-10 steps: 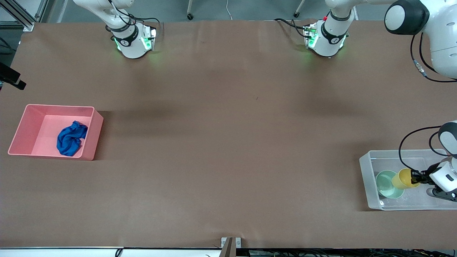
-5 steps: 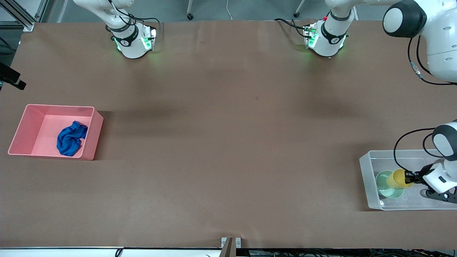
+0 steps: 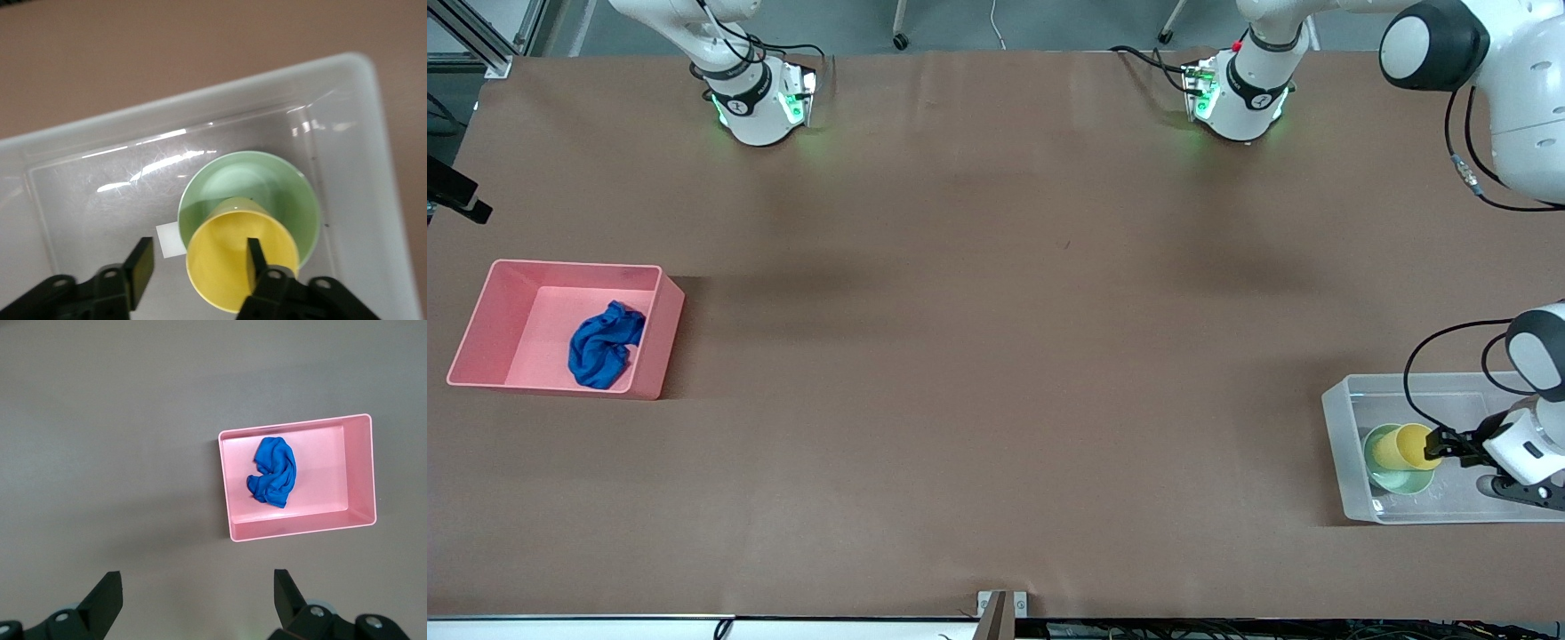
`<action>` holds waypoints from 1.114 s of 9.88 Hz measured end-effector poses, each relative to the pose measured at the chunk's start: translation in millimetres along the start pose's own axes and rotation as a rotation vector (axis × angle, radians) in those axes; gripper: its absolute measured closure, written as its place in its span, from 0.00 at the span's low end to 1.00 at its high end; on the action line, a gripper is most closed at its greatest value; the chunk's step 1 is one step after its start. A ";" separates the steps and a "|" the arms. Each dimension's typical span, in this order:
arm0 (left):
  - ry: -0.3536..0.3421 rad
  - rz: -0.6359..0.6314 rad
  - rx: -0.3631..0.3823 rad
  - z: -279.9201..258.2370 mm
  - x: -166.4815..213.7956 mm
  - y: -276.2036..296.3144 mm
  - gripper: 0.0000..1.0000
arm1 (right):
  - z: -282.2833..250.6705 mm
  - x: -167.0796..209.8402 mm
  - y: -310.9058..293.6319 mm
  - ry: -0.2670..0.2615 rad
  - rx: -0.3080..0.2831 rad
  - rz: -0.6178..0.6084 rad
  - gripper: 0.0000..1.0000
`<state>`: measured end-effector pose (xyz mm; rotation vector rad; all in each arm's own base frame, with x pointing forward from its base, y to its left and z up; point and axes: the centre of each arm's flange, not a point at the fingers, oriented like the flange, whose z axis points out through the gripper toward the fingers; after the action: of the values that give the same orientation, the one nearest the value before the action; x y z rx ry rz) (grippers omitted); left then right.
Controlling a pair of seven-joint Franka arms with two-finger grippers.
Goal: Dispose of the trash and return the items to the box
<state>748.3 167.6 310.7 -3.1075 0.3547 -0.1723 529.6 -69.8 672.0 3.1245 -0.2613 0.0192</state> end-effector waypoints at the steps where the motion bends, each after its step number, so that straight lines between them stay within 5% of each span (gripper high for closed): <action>1: 0.003 0.004 -0.009 -26.7 3.7 8.9 0.15 | 0.1 0.0 0.0 0.000 0.000 0.000 0.00; 2: 0.005 0.001 -0.018 -56.2 5.8 18.1 0.06 | 0.1 0.0 0.2 0.000 0.000 0.000 0.00; 11: -0.066 -0.049 -0.073 -235.4 -28.1 159.0 0.05 | -1.2 0.2 -0.1 0.005 0.000 -0.004 0.00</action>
<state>659.5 19.8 538.1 -3.1861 0.2895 -0.0578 529.8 -69.8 673.3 3.1247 -0.2557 0.0268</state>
